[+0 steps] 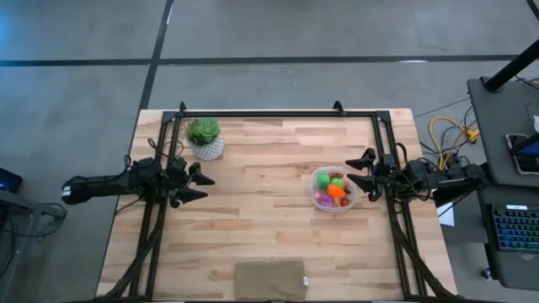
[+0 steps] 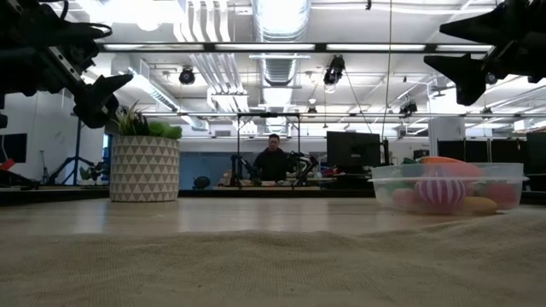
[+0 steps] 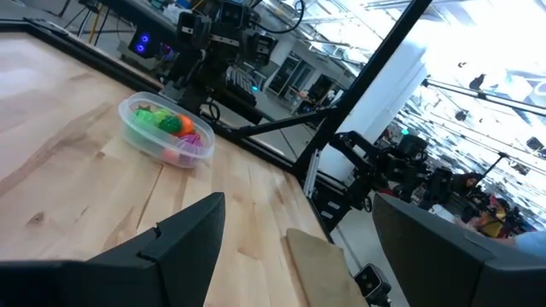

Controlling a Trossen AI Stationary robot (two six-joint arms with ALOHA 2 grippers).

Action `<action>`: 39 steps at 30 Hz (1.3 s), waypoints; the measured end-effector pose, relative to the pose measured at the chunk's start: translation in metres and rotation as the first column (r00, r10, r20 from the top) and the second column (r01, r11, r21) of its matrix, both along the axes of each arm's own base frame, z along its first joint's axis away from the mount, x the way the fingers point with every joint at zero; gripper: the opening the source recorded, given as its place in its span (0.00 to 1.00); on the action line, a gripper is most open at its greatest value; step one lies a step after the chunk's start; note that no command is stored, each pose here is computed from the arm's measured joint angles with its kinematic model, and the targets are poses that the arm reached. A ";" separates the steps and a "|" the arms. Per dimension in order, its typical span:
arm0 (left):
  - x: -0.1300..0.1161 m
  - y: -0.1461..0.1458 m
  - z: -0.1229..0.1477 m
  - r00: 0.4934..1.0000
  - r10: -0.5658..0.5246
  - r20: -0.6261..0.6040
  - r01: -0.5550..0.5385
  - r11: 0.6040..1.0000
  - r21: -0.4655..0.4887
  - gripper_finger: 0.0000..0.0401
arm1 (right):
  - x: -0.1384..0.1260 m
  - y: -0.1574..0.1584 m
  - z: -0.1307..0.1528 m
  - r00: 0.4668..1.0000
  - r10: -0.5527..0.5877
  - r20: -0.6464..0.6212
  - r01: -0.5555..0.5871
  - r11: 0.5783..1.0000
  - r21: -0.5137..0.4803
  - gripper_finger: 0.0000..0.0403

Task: Pick and placing Produce into tupperware
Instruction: Return to Home Position

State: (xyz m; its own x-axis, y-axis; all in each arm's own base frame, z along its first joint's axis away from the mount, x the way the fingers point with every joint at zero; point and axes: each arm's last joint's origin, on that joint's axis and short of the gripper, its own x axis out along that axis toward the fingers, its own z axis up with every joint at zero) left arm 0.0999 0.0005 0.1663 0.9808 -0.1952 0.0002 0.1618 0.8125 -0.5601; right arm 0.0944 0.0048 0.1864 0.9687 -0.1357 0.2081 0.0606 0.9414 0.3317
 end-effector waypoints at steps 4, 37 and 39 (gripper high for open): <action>0.000 0.000 0.000 1.000 0.000 -0.003 0.000 1.000 0.000 0.71 | 0.000 0.000 0.000 1.000 0.000 -0.005 0.000 1.000 -0.001 0.64; 0.000 0.000 0.005 0.999 0.000 0.042 0.000 1.000 0.003 0.71 | 0.000 0.000 0.000 1.000 0.000 -0.005 0.000 1.000 -0.001 0.64; 0.000 0.000 0.005 0.999 0.000 0.042 0.000 1.000 0.003 0.71 | 0.000 0.000 0.000 1.000 0.000 -0.005 0.000 1.000 -0.001 0.64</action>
